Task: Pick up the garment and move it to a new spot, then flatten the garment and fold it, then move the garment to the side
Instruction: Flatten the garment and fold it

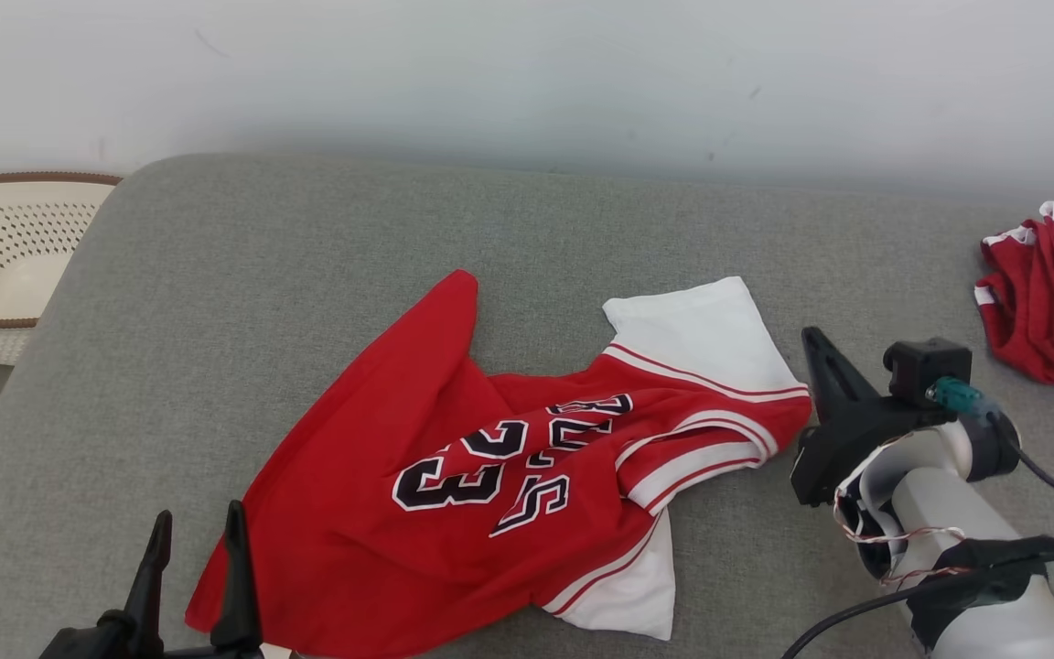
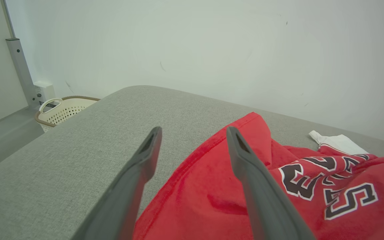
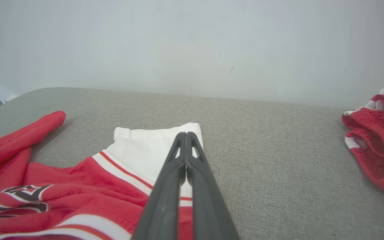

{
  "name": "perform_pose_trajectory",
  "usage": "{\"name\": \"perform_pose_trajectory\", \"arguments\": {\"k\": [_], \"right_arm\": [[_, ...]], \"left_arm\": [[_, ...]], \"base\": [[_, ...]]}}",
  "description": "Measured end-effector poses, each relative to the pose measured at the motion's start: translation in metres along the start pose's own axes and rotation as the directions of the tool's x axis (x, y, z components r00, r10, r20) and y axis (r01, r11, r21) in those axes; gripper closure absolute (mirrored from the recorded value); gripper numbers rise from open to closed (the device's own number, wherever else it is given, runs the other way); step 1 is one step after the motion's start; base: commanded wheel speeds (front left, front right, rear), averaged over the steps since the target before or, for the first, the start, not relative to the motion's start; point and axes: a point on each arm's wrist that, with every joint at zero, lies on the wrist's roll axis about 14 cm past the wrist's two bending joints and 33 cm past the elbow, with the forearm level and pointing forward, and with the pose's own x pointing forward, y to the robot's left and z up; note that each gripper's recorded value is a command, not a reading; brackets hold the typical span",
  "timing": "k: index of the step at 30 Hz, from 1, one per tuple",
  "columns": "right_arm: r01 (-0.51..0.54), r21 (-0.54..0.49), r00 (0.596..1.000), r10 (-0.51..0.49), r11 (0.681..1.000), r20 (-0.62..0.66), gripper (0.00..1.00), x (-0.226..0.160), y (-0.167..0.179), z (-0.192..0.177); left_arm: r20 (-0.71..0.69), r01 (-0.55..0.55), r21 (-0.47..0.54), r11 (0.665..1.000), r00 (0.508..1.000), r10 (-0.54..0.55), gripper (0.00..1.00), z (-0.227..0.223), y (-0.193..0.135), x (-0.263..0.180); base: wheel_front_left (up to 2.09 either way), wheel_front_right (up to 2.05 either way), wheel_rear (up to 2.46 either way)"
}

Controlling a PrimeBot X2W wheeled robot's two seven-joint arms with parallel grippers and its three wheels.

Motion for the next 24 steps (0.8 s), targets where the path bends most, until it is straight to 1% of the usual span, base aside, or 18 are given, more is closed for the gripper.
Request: {"name": "perform_pose_trajectory", "arguments": {"k": [2,5,6,7,11,14,15,18,24], "right_arm": [[-0.006,-0.024,1.000,0.006,1.000,0.007,1.00,0.003,-0.002,0.006],[0.000,0.009,1.000,0.000,1.000,0.008,1.00,0.003,-0.003,0.007],[0.000,0.009,1.000,0.000,1.000,0.008,0.53,0.003,-0.003,0.007],[-0.001,0.019,1.000,0.001,1.000,0.004,0.00,0.003,-0.001,0.006],[-0.021,0.054,1.000,0.022,0.998,-0.009,0.00,0.000,0.010,0.000],[-0.034,0.129,0.999,0.035,0.991,-0.007,0.00,-0.009,0.022,-0.007],[-0.044,0.177,0.999,0.044,0.983,0.003,0.00,-0.015,0.028,-0.008],[-0.077,0.227,0.997,0.078,0.971,0.005,0.00,-0.027,0.041,-0.015],[-0.118,0.270,0.993,0.122,0.956,0.001,0.00,-0.051,0.052,-0.027]], "left_arm": [[-0.001,0.002,-0.003,1.000,1.000,-0.002,0.00,0.000,-0.001,-0.001],[0.000,0.000,-0.005,1.000,1.000,0.000,0.00,0.001,0.000,-0.002],[0.000,0.000,-0.005,1.000,1.000,0.000,0.00,0.001,0.000,-0.002],[0.002,-0.002,-0.005,1.000,1.000,0.002,0.00,0.001,0.001,-0.003],[0.004,-0.006,-0.007,1.000,1.000,0.006,0.00,0.002,0.002,-0.005],[0.004,-0.006,-0.009,1.000,1.000,0.006,0.00,0.003,0.002,-0.007],[0.006,0.001,-0.011,1.000,1.000,-0.001,0.00,0.003,-0.001,-0.006],[0.004,0.013,-0.015,1.000,1.000,-0.013,0.00,0.002,-0.005,-0.006],[-0.008,0.028,-0.019,0.999,1.000,-0.029,0.00,-0.003,-0.011,-0.005]], "base": [[0.00,0.00,0.00],[0.00,0.00,0.00],[0.00,0.00,0.00],[0.00,0.00,0.00],[0.00,0.00,0.00],[0.00,0.00,0.00],[0.00,0.00,0.00],[0.00,0.00,0.00],[0.00,0.00,0.00]]}}
